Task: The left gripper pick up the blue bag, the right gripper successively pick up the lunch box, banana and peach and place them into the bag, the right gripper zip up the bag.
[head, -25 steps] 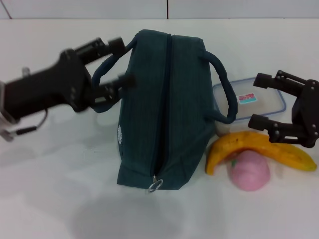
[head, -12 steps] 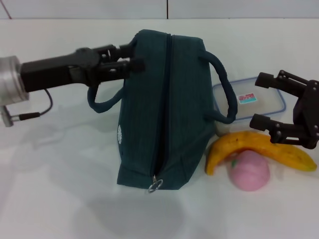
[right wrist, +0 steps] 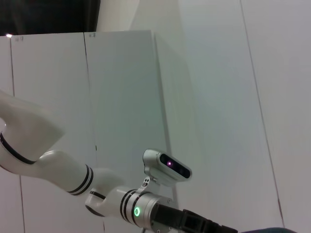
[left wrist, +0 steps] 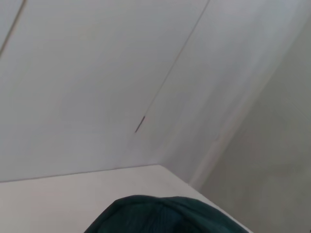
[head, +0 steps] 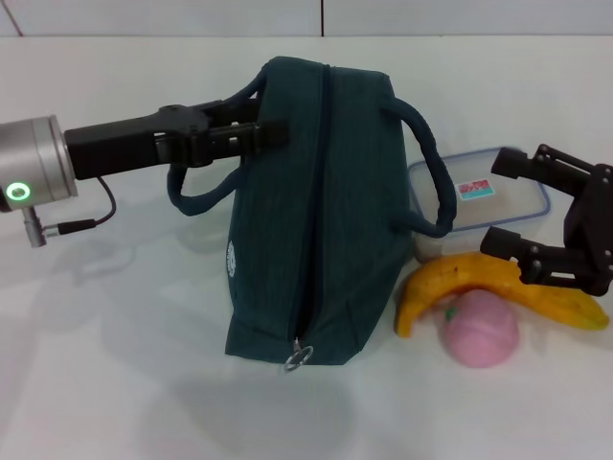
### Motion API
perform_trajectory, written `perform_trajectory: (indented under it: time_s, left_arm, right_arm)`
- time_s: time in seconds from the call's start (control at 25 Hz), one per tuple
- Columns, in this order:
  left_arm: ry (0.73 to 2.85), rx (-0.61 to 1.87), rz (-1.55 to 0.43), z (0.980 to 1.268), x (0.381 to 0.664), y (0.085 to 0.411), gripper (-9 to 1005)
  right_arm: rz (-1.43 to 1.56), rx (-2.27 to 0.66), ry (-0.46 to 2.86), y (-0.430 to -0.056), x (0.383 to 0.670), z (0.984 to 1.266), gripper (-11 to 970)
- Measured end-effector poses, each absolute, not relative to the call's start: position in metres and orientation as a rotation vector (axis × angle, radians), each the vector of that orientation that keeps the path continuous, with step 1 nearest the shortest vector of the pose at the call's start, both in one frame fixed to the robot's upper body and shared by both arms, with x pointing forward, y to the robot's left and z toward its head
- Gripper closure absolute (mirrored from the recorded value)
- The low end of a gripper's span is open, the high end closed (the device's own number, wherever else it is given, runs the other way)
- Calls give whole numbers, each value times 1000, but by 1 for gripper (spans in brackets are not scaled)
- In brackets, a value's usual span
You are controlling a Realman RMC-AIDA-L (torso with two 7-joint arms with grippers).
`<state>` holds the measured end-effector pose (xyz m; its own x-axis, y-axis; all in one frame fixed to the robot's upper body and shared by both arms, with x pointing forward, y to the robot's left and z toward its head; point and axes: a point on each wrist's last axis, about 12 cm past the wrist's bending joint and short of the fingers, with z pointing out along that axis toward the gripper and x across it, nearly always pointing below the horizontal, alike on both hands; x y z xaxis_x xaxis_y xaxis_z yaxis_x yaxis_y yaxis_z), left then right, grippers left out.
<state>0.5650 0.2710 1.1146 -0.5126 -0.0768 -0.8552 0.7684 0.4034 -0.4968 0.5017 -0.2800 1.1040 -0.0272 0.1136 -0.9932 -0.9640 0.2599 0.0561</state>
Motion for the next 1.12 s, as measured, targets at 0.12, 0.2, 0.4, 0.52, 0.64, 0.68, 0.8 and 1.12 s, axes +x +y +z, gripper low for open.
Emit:
perform_trajectory:
  time_s: [0.12, 0.2, 0.4, 0.52, 0.64, 0.68, 0.8, 1.12]
  left_arm:
    - [1784, 595, -1214, 1113, 563, 272, 261]
    - [1754, 588, -1198, 1111, 561, 275, 272]
    - [1690, 592, -1166, 1105, 555, 276, 300]
    - [1680, 610, -1147, 1102, 552, 278, 317]
    - [1694, 636, -1158, 1100, 551, 274, 468]
    - [1694, 640, -1163, 1100, 551, 273, 519]
    - [1692, 643, -1176, 1100, 551, 270, 607]
    - [1668, 669, -1156, 1100, 551, 270, 752]
  right_arm:
    - [1095, -906, 1278, -281, 499, 1102, 92]
    - [1101, -899, 1278, -280, 497, 1101, 95]
    - [1095, -878, 1289, -281, 490, 1094, 103]
    - [1096, -853, 1294, -280, 487, 1089, 108]
    - [1095, -817, 1299, -280, 486, 1086, 113]
    - [1094, -806, 1303, -280, 486, 1085, 114]
    - [1085, -763, 1321, -282, 485, 1081, 119]
    - [983, -517, 1315, -288, 479, 1064, 132]
